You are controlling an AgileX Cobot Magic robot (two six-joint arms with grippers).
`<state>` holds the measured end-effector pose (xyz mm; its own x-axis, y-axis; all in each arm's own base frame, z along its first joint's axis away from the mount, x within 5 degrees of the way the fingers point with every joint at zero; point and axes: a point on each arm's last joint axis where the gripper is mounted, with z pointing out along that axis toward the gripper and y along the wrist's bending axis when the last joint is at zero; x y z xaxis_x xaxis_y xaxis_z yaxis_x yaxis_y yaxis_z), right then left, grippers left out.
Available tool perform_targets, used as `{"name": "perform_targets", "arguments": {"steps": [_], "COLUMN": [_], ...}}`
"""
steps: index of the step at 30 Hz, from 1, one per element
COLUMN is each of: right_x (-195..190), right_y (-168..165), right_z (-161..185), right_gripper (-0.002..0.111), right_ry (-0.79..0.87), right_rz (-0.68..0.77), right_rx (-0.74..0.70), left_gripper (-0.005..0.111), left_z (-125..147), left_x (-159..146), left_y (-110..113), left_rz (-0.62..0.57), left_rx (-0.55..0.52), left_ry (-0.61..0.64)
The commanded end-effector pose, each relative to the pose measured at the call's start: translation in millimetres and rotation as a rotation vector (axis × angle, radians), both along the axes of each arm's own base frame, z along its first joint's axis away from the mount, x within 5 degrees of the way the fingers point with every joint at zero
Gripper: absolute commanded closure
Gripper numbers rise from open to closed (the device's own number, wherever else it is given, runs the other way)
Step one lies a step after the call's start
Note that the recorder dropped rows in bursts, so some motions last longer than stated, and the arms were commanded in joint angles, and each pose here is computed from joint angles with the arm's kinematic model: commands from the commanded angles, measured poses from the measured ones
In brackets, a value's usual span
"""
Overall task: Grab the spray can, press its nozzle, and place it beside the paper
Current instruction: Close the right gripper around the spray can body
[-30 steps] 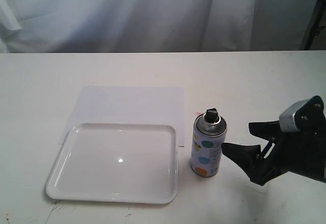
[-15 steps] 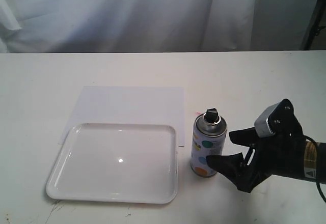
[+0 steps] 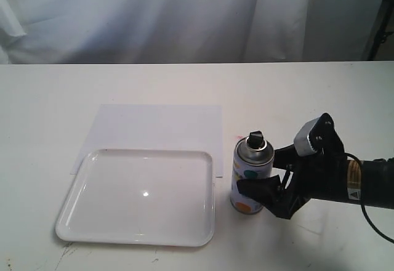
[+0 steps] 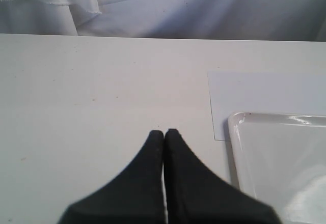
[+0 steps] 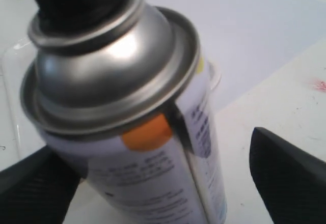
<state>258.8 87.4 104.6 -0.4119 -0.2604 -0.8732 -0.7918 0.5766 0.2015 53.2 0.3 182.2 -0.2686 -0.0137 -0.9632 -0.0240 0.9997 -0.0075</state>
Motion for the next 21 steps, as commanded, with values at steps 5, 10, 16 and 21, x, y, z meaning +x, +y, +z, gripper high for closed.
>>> {"name": "perform_targets", "arguments": {"steps": [5, 10, 16, 21], "right_x": [10.5, 10.1, 9.0, 10.8], "right_y": [5.6, 6.5, 8.4, 8.3], "right_z": [-0.5, -6.8, -12.7, -10.3], "right_gripper": [0.031, 0.031, 0.033, 0.041], "right_ry": [-0.042, -0.041, -0.044, -0.070], "right_rz": [0.037, 0.047, 0.063, 0.049], "right_rx": [0.073, 0.090, 0.127, 0.144], "left_gripper": [0.107, 0.107, 0.107, 0.107], "left_z": [-0.9, -0.9, -0.9, -0.9], "left_x": [0.0, 0.0, 0.0, 0.0], "left_y": [-0.3, -0.3, -0.3, -0.3], "left_rz": [-0.005, -0.005, -0.005, -0.005], "left_rx": [-0.002, -0.002, -0.002, -0.002], "left_ry": [-0.005, -0.005, -0.005, -0.005]}}
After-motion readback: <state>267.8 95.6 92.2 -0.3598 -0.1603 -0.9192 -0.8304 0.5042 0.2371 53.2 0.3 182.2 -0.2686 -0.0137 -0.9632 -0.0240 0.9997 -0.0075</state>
